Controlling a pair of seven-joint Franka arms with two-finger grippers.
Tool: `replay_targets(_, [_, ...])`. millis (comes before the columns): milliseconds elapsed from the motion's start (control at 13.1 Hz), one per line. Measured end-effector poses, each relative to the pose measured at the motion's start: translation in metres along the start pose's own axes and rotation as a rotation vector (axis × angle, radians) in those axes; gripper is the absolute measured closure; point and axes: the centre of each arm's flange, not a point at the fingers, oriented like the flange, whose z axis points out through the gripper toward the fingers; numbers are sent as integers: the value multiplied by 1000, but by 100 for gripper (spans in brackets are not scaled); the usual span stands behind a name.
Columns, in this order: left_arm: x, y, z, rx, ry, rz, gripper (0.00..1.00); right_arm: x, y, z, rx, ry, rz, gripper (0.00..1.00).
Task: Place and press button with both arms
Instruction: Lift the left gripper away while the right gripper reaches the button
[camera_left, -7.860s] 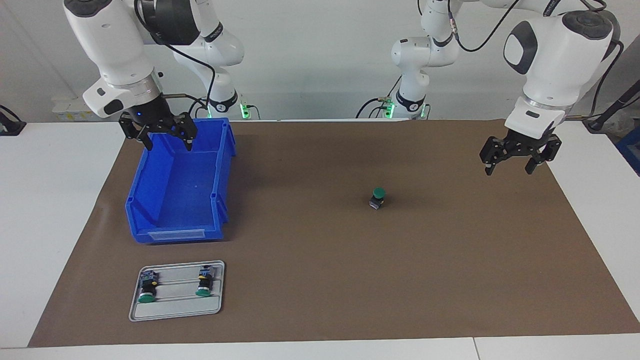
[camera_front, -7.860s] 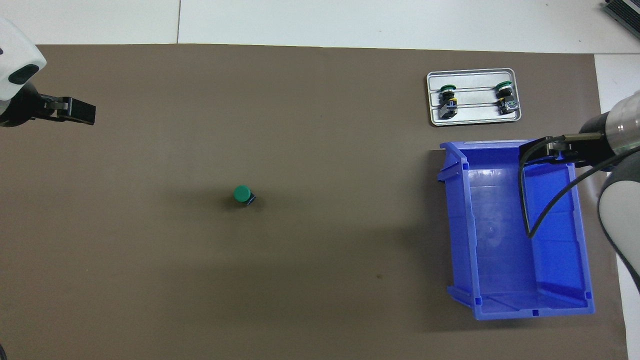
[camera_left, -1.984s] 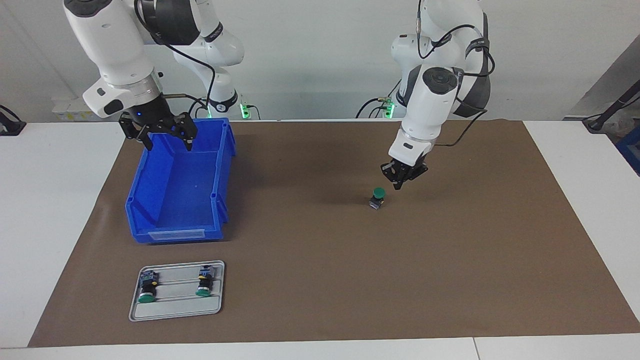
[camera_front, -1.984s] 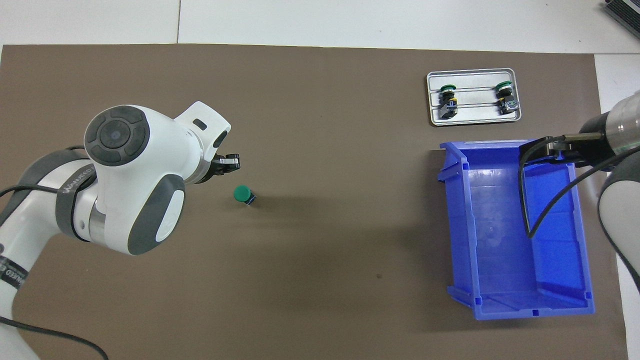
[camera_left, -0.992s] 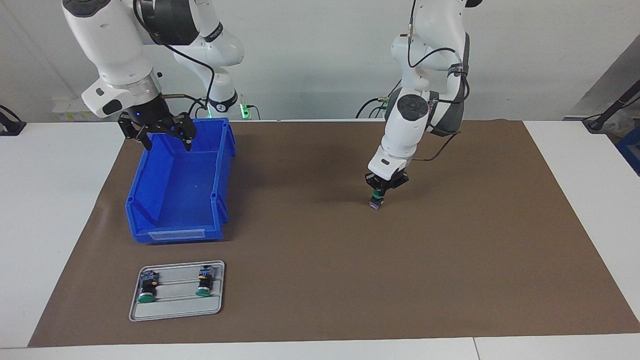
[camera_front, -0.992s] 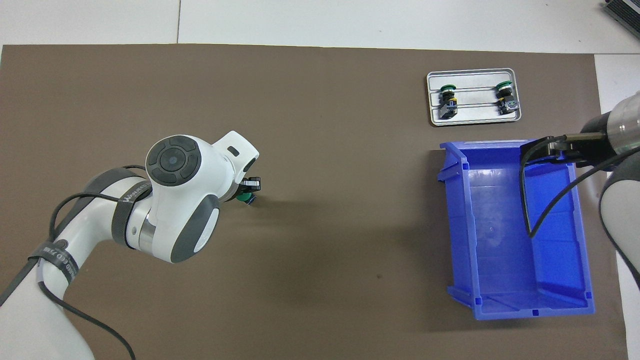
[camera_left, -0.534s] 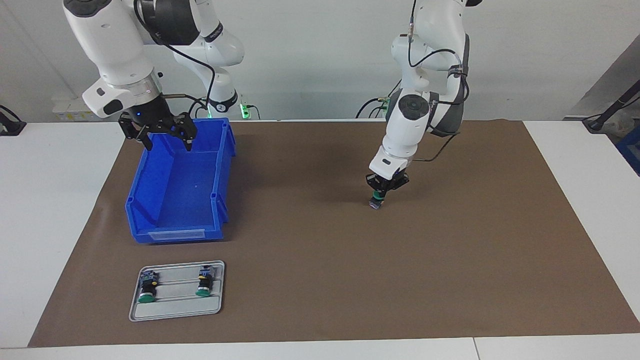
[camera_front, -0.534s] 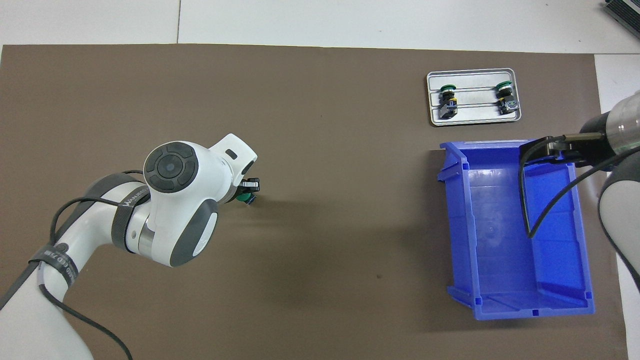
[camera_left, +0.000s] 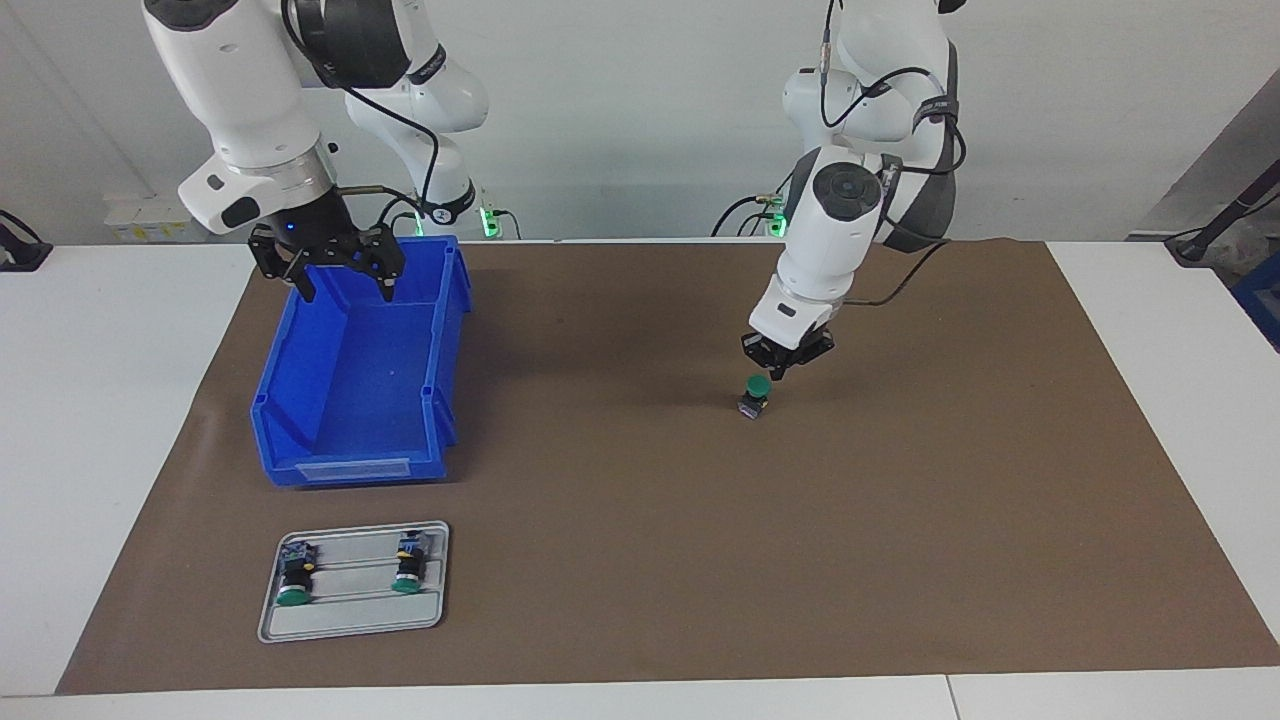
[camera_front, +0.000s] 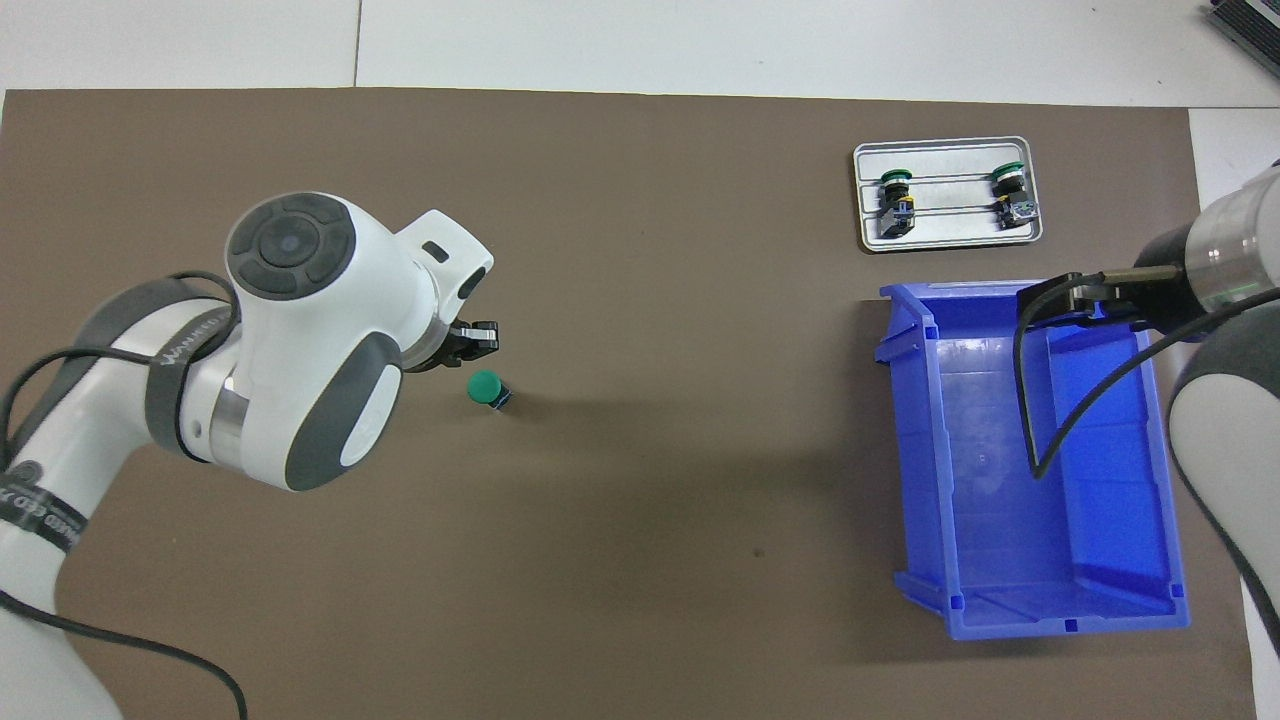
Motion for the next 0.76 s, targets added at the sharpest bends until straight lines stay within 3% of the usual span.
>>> replay_targets(305, [34,-88,-75,0,-40,32,99,-6,-74,2,15,31,95,1])
replay_targets(610, [35,-155,-113,-14,-66,73,99,-14,-164,25,49,49,211,2])
replay_targets(763, [24,-154,-133,-18,-46,81,78,-20,-200,35,63,47,271,2])
